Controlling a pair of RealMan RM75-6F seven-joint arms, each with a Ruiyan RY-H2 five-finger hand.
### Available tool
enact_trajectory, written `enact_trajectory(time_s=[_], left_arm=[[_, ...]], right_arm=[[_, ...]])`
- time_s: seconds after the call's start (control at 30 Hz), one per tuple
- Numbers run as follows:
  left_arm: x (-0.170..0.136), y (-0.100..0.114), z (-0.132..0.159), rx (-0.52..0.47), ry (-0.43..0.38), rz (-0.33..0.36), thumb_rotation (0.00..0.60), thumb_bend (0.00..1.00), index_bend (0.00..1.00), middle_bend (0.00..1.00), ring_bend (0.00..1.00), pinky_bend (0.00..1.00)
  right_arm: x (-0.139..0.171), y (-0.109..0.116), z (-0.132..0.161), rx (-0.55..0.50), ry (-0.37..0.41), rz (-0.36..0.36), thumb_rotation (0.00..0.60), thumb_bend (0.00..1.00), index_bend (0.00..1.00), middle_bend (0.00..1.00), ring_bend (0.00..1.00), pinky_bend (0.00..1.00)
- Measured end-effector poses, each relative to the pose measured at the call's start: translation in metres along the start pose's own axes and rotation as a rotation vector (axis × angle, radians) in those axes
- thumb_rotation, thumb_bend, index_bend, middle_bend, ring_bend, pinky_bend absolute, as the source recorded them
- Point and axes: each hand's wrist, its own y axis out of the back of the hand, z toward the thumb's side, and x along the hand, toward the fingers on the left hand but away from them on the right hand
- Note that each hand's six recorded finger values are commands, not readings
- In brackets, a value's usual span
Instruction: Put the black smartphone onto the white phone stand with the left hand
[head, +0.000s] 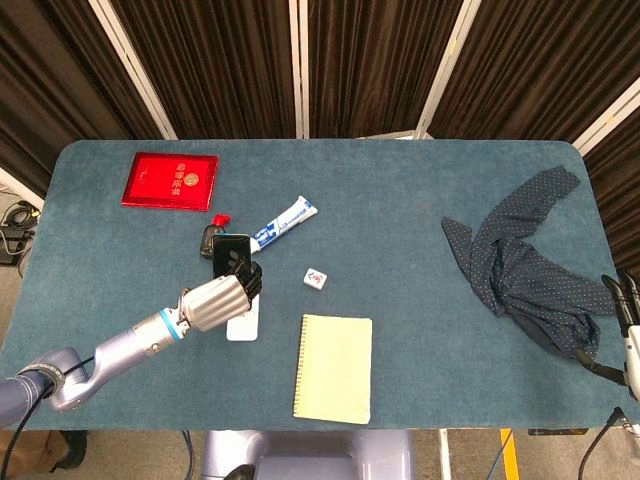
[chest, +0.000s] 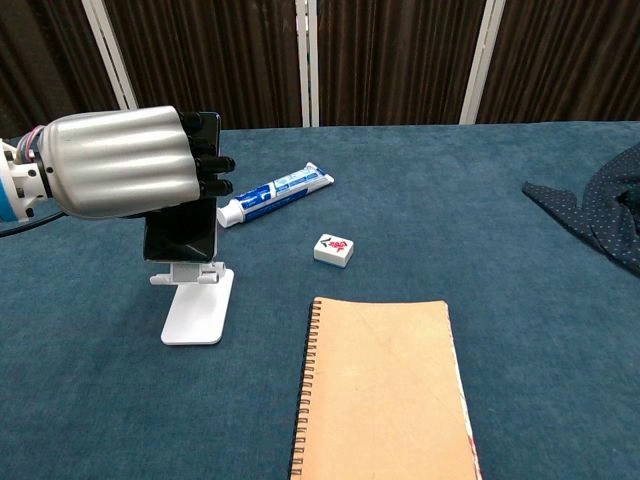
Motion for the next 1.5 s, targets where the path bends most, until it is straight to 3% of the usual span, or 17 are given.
enact_trajectory(time_s=[0.6,0.83,1.17,1.33,1.5], left_arm=[[0.000,0.000,0.015,0.001,0.004,-0.005,0.600,0.00,0.49,0.41,0.42,0.35],[-0.001,0.000,0.015,-0.012,0.002,-0.010,0.600,0.00,0.27,0.20,0.20,0.28],[-0.002,0.003,0.015,-0.002,-0.015,0.000,0.600,0.00,0.19,0.02,0.05,0.16],[-0.005,0.004,0.009,0.006,-0.007,0.009,0.600,0.00,0.10,0.00,0.00,0.11],[-0.010,0.012,-0.006,-0.023,0.043,0.037,0.600,0.00,0.08,0.00,0.00,0.07]], right_arm=[[0.001,0.002,-0.001,-0.010,-0.001,0.005,0.600,0.00,0.00,0.00,0.00,0.00],[0.001,0.002,-0.001,-0.011,-0.001,0.007,0.600,0.00,0.00,0.00,0.00,0.00],[0.002,0.002,-0.001,-0.012,0.000,0.008,0.600,0.00,0.00,0.00,0.00,0.00],[0.002,0.003,-0.001,-0.015,0.001,0.008,0.600,0.00,0.00,0.00,0.00,0.00],[0.003,0.003,-0.001,-0.018,0.003,0.008,0.600,0.00,0.00,0.00,0.00,0.00]])
